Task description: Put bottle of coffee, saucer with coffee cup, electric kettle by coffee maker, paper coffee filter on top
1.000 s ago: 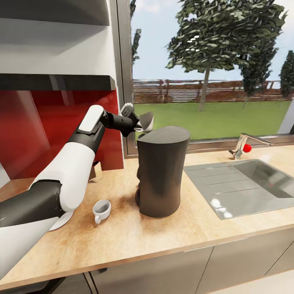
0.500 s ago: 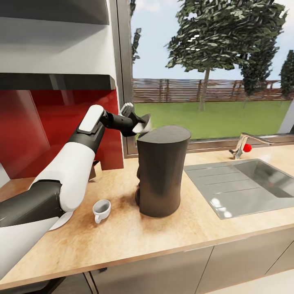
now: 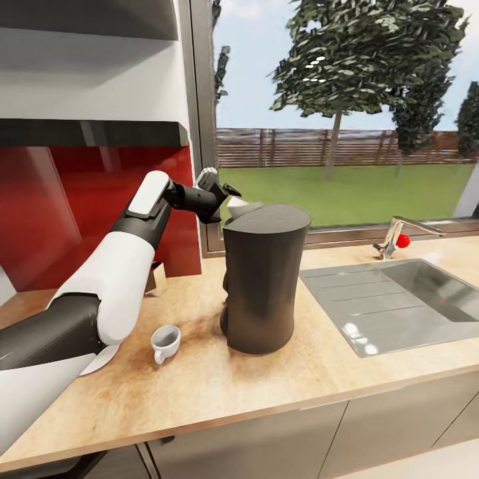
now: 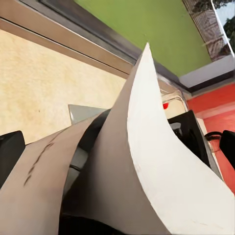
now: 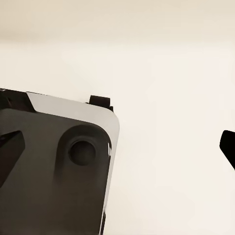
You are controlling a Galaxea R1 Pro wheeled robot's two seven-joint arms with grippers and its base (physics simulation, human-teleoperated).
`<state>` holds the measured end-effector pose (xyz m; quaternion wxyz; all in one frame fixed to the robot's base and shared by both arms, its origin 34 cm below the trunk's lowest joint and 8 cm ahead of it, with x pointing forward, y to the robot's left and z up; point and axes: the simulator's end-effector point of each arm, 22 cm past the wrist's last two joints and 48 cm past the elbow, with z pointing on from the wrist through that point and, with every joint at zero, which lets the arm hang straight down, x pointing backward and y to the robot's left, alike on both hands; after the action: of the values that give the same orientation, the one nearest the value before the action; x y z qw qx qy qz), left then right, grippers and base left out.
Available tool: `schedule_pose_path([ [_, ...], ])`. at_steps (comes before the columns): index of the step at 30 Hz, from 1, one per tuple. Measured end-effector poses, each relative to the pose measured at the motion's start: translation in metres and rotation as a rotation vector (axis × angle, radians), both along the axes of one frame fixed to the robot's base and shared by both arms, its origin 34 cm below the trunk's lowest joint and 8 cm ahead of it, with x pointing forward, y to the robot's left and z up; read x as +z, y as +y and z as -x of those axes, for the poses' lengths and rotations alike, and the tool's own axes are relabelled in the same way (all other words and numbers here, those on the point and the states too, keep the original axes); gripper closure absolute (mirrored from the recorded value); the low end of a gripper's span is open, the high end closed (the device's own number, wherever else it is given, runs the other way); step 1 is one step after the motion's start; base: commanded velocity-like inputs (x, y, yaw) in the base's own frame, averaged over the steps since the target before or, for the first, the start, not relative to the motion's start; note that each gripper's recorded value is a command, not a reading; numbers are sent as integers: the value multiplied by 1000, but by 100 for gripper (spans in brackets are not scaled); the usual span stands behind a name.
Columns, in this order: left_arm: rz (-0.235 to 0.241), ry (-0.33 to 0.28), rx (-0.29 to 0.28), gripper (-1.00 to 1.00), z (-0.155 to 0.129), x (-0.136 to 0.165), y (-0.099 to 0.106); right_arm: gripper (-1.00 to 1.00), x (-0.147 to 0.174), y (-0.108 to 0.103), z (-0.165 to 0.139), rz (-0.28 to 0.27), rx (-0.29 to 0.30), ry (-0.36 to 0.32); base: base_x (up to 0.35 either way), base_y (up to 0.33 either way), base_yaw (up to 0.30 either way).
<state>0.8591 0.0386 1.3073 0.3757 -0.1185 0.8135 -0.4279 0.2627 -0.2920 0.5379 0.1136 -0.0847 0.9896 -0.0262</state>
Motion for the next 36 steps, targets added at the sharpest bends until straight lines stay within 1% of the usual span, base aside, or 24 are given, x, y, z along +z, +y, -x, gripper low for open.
schedule_pose_path([
  [28, 0, -2, 0, -100, 0, 1, 0, -100, 0, 0, 0, -1, 1, 0, 0, 0, 0],
  [36, 0, -11, 0, -100, 4, 8, 0, -100, 1, 0, -3, -1, 0, -8, 0, 0, 0],
])
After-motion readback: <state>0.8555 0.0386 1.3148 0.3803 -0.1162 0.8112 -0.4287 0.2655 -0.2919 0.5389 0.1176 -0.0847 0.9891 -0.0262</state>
